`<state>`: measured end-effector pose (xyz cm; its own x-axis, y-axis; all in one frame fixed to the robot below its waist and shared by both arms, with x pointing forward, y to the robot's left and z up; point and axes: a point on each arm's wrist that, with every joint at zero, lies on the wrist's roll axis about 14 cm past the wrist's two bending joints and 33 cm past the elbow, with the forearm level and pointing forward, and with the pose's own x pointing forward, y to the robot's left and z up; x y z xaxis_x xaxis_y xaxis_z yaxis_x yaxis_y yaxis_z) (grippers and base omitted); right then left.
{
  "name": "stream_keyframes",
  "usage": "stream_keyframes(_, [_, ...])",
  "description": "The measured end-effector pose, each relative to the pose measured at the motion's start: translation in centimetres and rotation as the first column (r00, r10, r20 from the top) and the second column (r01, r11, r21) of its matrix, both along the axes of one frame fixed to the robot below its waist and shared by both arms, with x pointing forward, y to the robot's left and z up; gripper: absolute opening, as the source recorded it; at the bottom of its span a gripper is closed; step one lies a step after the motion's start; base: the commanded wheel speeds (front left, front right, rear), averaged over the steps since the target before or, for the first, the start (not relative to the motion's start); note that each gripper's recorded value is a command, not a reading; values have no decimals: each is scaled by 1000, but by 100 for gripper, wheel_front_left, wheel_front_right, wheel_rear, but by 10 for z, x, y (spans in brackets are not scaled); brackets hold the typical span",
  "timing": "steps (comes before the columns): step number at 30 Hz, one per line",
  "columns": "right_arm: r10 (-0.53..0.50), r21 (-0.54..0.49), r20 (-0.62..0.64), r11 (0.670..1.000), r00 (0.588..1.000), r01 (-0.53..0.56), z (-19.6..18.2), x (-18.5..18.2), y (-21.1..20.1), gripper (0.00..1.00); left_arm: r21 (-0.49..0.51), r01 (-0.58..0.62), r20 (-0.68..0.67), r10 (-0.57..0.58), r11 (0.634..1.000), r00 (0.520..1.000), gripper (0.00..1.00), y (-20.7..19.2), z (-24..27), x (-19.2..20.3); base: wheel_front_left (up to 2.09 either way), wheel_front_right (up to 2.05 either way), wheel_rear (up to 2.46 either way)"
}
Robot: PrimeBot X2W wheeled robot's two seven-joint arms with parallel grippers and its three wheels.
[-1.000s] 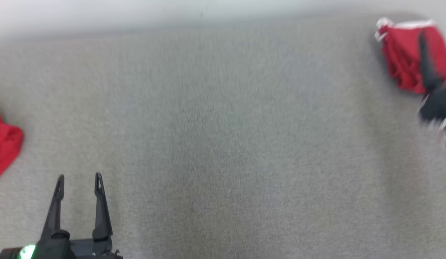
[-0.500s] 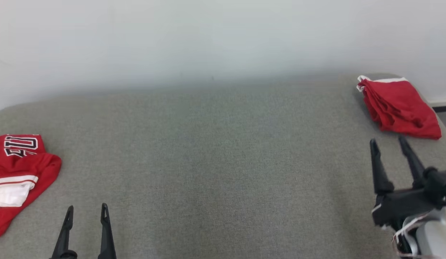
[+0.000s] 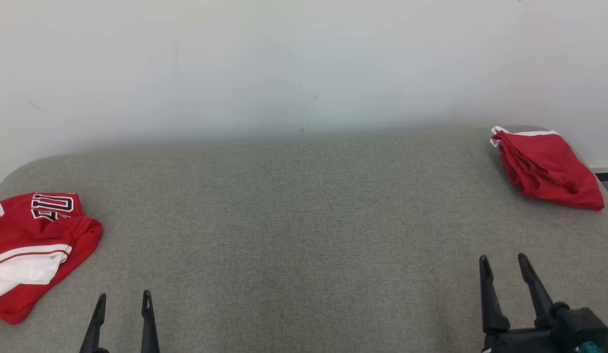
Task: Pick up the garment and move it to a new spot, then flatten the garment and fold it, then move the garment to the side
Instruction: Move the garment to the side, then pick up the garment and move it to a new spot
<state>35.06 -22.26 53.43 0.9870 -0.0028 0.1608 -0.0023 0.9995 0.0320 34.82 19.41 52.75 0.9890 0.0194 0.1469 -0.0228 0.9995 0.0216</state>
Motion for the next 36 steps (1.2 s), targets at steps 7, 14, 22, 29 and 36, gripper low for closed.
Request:
stream_keyframes(7, [10, 13, -44, 1000, 999, -9, -16, -12, 12, 100, -1, -1, -17, 1, 1000, 1000, 100, 1, -6, -4, 0, 0, 0])
stream_keyframes(14, [49, 19, -89, 999, 995, -47, -32, -17, 30, 100, 4, -15, -43, 15, 1000, 999, 100, 6, -14, -8, 0, 0, 0])
stream_keyframes(22, [76, 12, -104, 997, 992, -75, -38, -18, 42, 100, 19, -42, -56, 43, 999, 997, 100, 15, -18, -12, 0, 0, 0])
stream_keyframes(29, [85, 7, -111, 996, 990, -84, -40, -18, 46, 100, 26, -49, -73, 50, 998, 996, 100, 17, -24, -14, 0, 0, 0])
stream_keyframes(36, [85, 6, -110, 996, 990, -84, -40, -18, 47, 100, 26, -46, -77, 48, 999, 996, 100, 16, -25, -14, 0, 0, 0])
